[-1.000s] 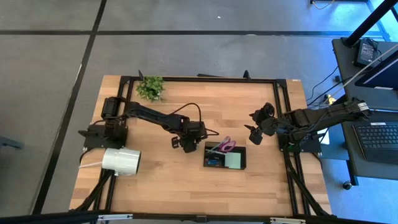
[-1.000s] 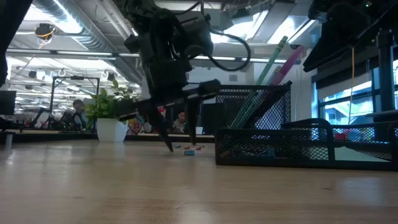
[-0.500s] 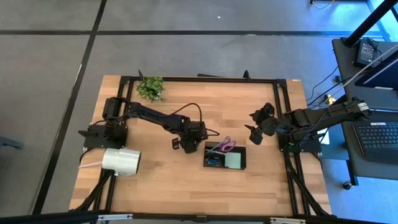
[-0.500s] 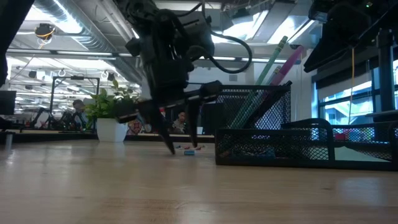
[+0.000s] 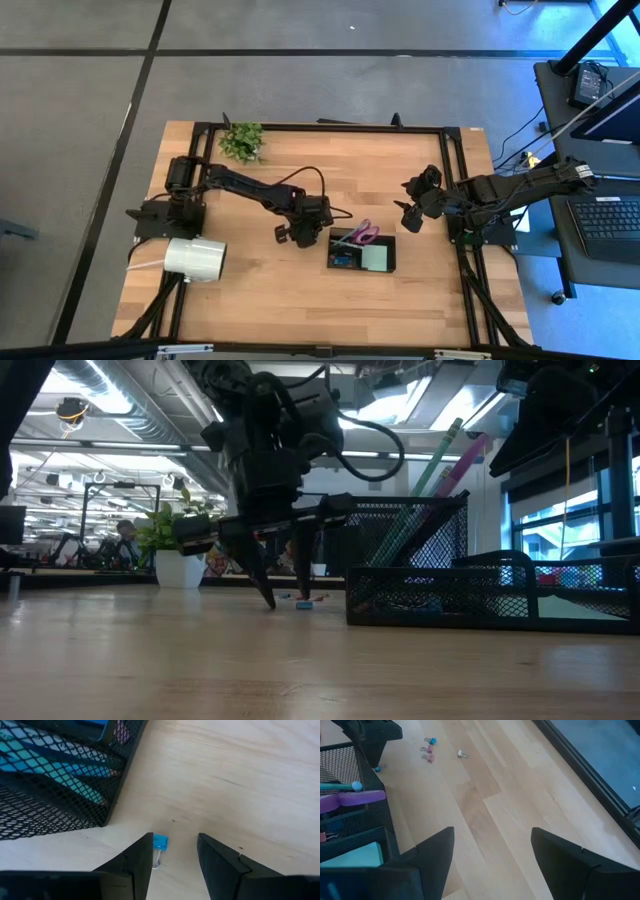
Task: Pick and place office supplies into organizer
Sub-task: Put the top blue binder clip into the desk organizer
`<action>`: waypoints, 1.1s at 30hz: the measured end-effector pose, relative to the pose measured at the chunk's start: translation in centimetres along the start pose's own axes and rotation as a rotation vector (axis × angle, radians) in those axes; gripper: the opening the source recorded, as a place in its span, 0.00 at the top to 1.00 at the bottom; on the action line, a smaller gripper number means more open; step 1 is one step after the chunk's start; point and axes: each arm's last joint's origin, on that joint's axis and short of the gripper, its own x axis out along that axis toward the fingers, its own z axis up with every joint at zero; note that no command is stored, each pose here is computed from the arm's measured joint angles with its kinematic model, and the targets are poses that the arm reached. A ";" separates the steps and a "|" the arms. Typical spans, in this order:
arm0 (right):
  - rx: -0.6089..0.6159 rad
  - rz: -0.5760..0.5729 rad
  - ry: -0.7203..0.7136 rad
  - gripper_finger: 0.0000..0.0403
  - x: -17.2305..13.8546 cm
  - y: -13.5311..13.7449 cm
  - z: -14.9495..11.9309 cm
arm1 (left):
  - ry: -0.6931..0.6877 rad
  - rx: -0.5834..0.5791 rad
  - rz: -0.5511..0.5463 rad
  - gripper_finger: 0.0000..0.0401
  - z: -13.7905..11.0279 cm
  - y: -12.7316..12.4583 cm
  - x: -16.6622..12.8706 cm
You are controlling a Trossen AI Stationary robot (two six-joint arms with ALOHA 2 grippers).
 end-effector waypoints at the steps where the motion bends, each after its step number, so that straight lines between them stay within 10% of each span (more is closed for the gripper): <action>1: 0.000 0.000 0.000 0.33 0.0 0.0 0.0 | 0.001 0.000 -0.002 0.63 0.0 0.0 0.0; 33: -0.043 -0.012 0.026 0.33 0.0 -0.1 -0.3 | 0.058 -0.155 -0.113 0.64 0.1 -1.3 1.1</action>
